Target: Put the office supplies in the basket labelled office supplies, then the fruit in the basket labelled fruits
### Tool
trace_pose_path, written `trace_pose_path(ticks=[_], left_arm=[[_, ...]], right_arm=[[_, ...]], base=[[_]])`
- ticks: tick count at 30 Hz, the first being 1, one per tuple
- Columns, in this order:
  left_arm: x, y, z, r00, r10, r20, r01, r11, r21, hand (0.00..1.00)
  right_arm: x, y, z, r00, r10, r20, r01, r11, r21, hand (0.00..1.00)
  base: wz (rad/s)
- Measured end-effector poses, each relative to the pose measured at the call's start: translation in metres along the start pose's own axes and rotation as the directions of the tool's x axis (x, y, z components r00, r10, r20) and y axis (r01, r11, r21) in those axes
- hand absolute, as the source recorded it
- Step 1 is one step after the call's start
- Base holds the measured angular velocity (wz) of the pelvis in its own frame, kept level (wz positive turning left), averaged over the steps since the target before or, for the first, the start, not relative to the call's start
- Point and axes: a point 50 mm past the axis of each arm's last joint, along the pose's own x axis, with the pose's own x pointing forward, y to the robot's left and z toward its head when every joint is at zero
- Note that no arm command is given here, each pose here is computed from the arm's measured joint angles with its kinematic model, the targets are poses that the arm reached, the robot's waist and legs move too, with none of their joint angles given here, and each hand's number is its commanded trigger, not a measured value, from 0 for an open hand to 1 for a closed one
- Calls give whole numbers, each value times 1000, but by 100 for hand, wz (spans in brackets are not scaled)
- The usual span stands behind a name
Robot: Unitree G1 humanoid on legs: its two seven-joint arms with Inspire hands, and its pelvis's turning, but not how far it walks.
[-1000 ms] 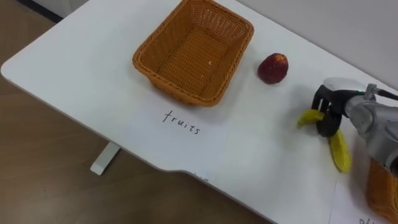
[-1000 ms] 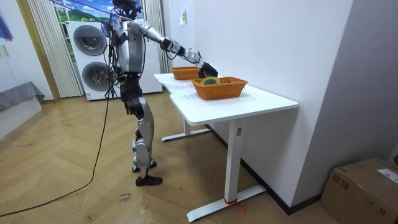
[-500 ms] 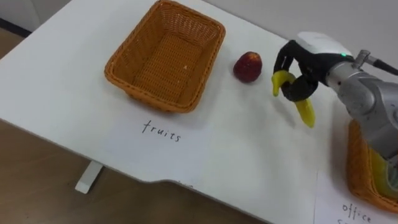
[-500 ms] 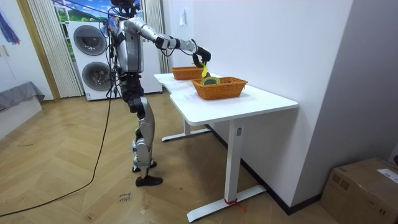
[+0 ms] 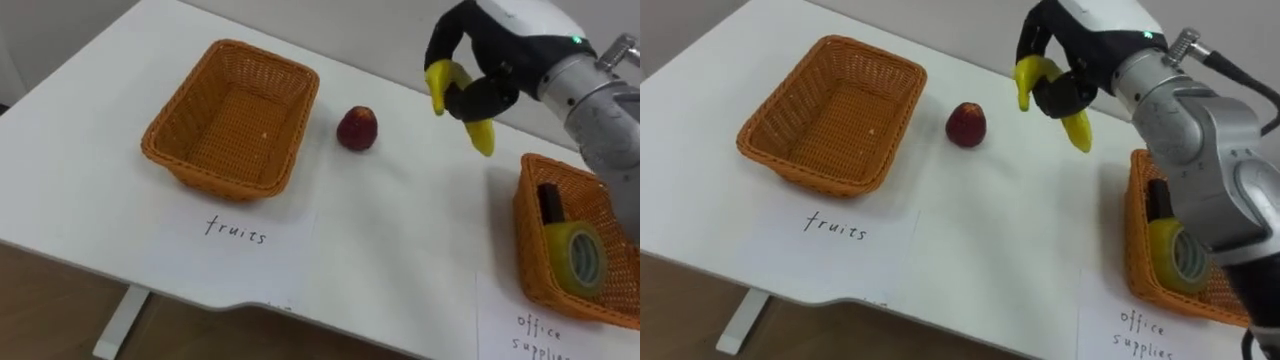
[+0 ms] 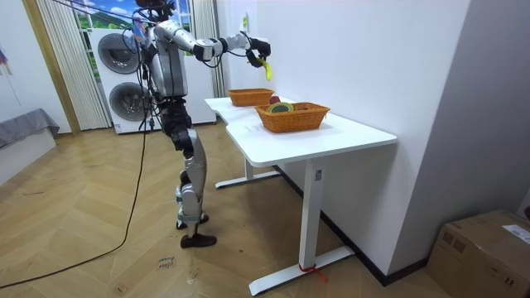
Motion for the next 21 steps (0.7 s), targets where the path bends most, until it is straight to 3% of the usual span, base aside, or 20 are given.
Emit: trace_pose_path(ticks=[16,21], left_arm=[[-6,-11,-12,999,-24,-34,24,1000,11,0],[-6,-10,-13,999,-22,-27,22,1000,16,0]], right_arm=[[4,-21,34,991,-79,105,81,996,-22,100],[10,-11,49,988,-47,146,55,997,-46,100]], base=[[5],[5]])
